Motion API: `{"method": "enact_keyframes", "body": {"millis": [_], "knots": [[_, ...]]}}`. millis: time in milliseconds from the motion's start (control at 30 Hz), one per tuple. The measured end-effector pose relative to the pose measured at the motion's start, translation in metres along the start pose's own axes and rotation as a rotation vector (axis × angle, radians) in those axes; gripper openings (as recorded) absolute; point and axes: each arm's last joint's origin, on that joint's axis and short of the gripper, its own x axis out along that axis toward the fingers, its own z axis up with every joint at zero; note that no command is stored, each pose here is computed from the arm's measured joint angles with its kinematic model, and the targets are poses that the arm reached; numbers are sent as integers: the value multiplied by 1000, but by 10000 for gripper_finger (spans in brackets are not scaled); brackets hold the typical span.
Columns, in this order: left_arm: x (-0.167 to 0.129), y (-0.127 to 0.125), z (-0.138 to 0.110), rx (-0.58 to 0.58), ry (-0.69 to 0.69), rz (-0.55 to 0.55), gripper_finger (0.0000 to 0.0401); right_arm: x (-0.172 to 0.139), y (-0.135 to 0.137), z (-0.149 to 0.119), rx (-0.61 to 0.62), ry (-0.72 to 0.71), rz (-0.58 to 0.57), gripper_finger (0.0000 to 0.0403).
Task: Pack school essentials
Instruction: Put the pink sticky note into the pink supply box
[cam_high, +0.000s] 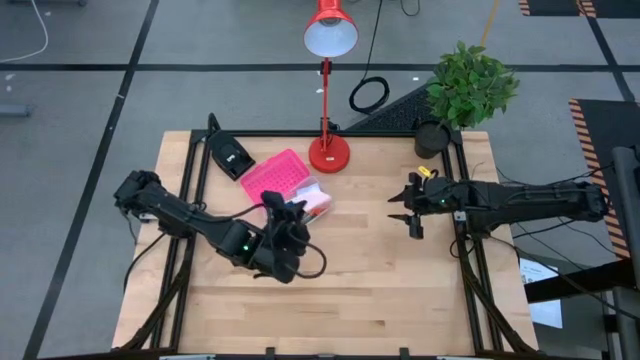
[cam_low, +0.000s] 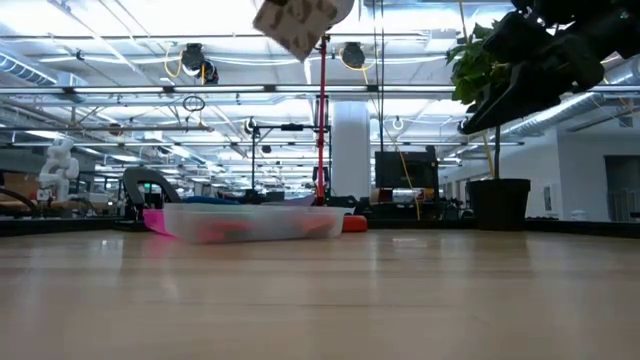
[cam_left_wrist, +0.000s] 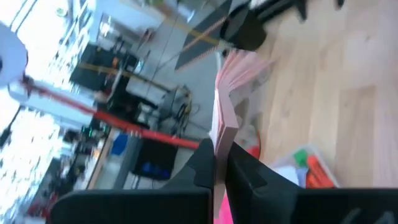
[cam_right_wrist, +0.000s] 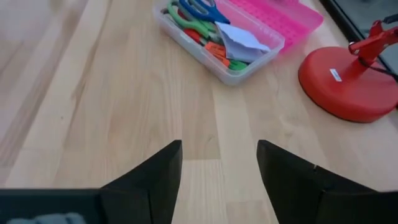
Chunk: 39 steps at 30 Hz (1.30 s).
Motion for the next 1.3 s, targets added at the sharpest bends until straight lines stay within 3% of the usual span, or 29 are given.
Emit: {"method": "enact_keyframes", "body": {"millis": [133,400,767,933,1100,1300], "knots": [[8,-2,-13,-62,57,30,12,0,0,1,-1,-8,-1,201],[36,-20,-39,-44,121,6,12,1,-1,10,12,-101,-6,201],[73,-34,-73,-86,185,9,17,1,-1,11,8,-106,-7,201],[75,-48,-89,-64,188,-74,13,1,-1,9,8,-91,-6,201],[71,-59,-101,-59,182,-55,25,1,-1,9,-6,-89,-7,201],[71,-67,-118,-63,205,-42,12,1,-1,9,-14,-90,-7,201]]}}
